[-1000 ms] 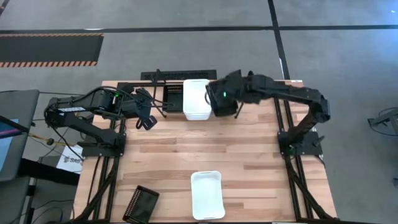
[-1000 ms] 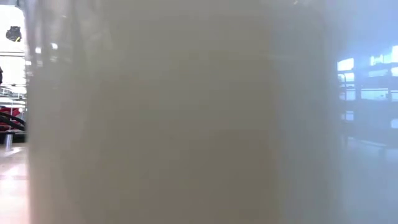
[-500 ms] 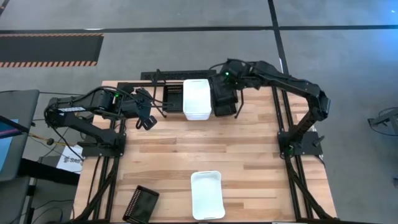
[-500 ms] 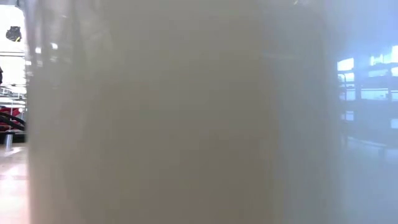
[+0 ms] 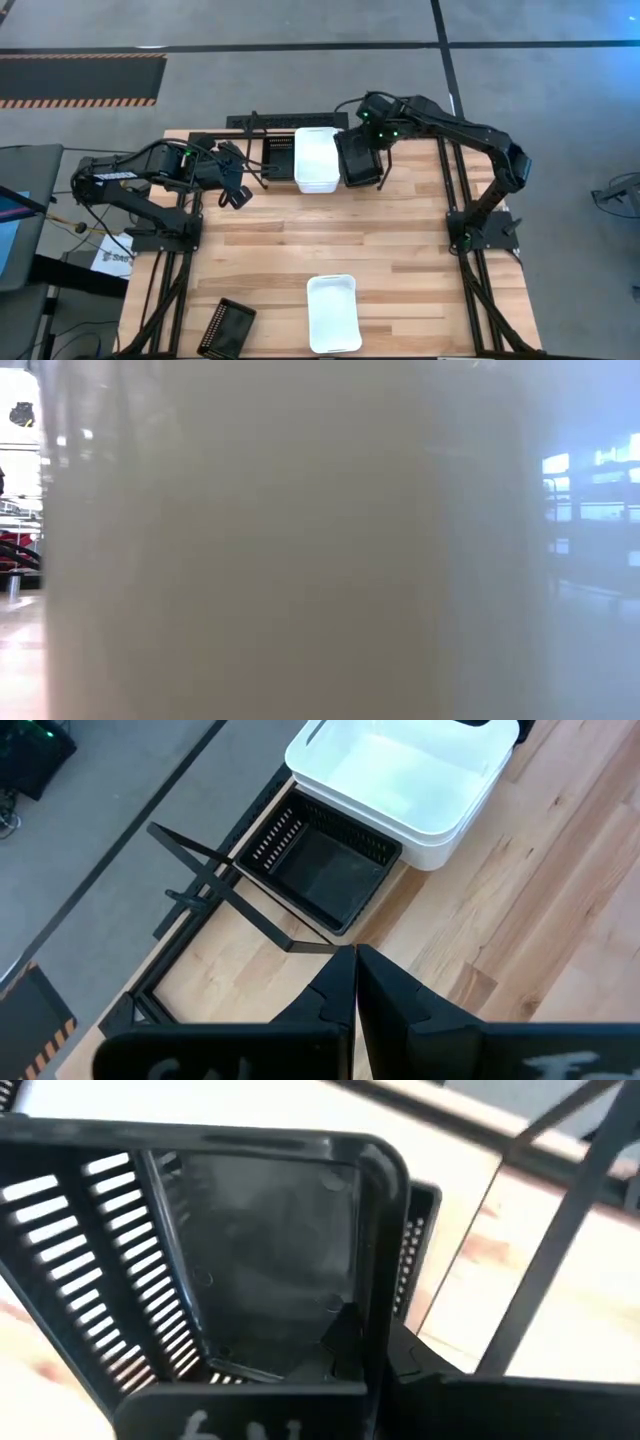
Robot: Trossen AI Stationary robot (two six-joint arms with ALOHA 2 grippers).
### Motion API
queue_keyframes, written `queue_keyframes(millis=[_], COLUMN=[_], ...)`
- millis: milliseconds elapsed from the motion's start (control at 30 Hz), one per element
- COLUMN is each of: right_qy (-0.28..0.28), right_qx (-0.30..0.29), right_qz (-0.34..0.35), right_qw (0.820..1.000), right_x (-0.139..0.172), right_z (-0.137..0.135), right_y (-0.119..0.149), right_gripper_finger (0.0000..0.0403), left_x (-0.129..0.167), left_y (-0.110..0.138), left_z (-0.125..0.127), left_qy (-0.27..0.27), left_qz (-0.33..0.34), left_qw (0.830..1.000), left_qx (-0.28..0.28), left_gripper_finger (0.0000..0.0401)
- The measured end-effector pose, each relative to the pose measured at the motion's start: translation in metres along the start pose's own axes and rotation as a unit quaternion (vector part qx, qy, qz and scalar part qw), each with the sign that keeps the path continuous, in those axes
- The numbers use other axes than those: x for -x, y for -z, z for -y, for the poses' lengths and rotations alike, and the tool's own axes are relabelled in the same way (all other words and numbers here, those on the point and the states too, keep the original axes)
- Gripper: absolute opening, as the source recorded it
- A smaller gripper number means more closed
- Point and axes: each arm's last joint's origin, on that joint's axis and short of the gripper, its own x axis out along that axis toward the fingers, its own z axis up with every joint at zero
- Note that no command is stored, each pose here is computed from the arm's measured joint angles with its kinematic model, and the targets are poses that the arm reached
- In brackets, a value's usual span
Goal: Stack baskets on shelf by color
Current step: Stack the black bin on top of the right black bin on the shelf
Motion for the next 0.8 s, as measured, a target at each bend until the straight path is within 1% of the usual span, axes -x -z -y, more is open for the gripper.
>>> queue_keyframes(millis=[67,133,233,500,800], right_qy=[0.013,0.014,0.011,-0.02,-0.023], right_qx=[-0.004,-0.011,-0.02,-0.043,-0.055], right_qz=[-0.019,-0.025,-0.027,-0.018,-0.041], right_qw=[1.0,1.0,0.999,0.999,0.997], right_x=[-0.012,-0.02,-0.029,-0.046,-0.065], right_z=[0.007,0.012,0.017,0.027,0.039], right_y=[0.002,0.002,0.001,-0.005,0.001], right_gripper_finger=[0.0003,0.0003,0.0003,0.0003,0.0003], left_x=[0.0,0.0,0.0,0.0,0.0], left_y=[0.0,0.0,0.0,0.0,0.0], left_z=[0.0,0.0,0.0,0.0,0.0], left_qy=[0.0,0.0,0.0,0.0,0.0], left_qz=[0.0,0.0,0.0,0.0,0.0], left_qw=[1.0,1.0,1.0,1.0,1.0], left_qx=[0.0,0.0,0.0,0.0,0.001], left_gripper_finger=[0.0,0.0,0.0,0.0,0.0])
